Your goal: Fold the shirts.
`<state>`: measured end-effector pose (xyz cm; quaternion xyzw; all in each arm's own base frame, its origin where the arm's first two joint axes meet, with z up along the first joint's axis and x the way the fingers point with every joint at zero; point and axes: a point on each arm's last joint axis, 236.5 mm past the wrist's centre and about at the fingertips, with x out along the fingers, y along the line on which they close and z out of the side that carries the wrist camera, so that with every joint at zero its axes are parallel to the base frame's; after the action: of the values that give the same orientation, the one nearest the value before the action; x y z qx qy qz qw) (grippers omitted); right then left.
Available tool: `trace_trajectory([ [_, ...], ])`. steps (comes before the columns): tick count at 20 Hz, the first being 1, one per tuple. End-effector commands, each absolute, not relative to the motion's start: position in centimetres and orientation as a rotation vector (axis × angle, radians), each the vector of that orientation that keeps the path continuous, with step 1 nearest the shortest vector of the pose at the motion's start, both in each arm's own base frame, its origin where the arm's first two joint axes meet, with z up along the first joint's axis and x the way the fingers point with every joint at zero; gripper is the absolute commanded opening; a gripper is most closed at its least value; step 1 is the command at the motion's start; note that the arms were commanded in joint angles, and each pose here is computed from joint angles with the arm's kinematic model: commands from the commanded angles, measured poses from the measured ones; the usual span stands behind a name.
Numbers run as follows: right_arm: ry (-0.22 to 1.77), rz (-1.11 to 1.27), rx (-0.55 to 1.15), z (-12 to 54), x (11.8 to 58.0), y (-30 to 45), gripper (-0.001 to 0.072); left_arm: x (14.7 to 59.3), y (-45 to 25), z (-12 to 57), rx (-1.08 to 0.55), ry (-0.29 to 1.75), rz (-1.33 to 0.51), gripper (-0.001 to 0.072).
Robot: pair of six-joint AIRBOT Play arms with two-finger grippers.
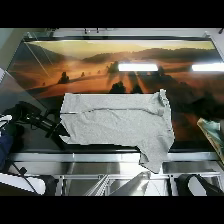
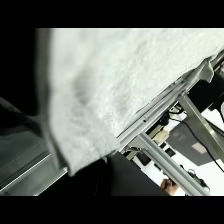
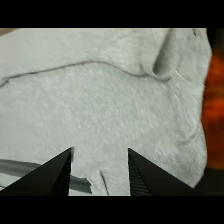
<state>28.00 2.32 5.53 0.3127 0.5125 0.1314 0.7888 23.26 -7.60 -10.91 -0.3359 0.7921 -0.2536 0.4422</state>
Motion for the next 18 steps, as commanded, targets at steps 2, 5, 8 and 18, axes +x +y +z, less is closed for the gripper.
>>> trace_trajectory([
  [2,1.351,0.042,0.851,-2.4,22.1,0.9,0.0589,23.7,-8.3,-9.5,-0.813,1.969,-0.705,0.0013],
  [5,1.49,-0.014,1.02,-6.4,17.8,3.3,0.0622,24.0,-8.2,-9.5,-0.81,1.965,-0.702,0.0013],
  [8,1.556,-0.025,1.127,-8.9,15.4,5.8,0.0564,23.8,-8.2,-9.3,-0.813,1.97,-0.707,0.0014],
  [18,1.473,0.073,1.075,-9.6,18.4,7.2,0.0481,23.6,-8.2,-9.1,-0.819,1.979,-0.717,0.0014],
])
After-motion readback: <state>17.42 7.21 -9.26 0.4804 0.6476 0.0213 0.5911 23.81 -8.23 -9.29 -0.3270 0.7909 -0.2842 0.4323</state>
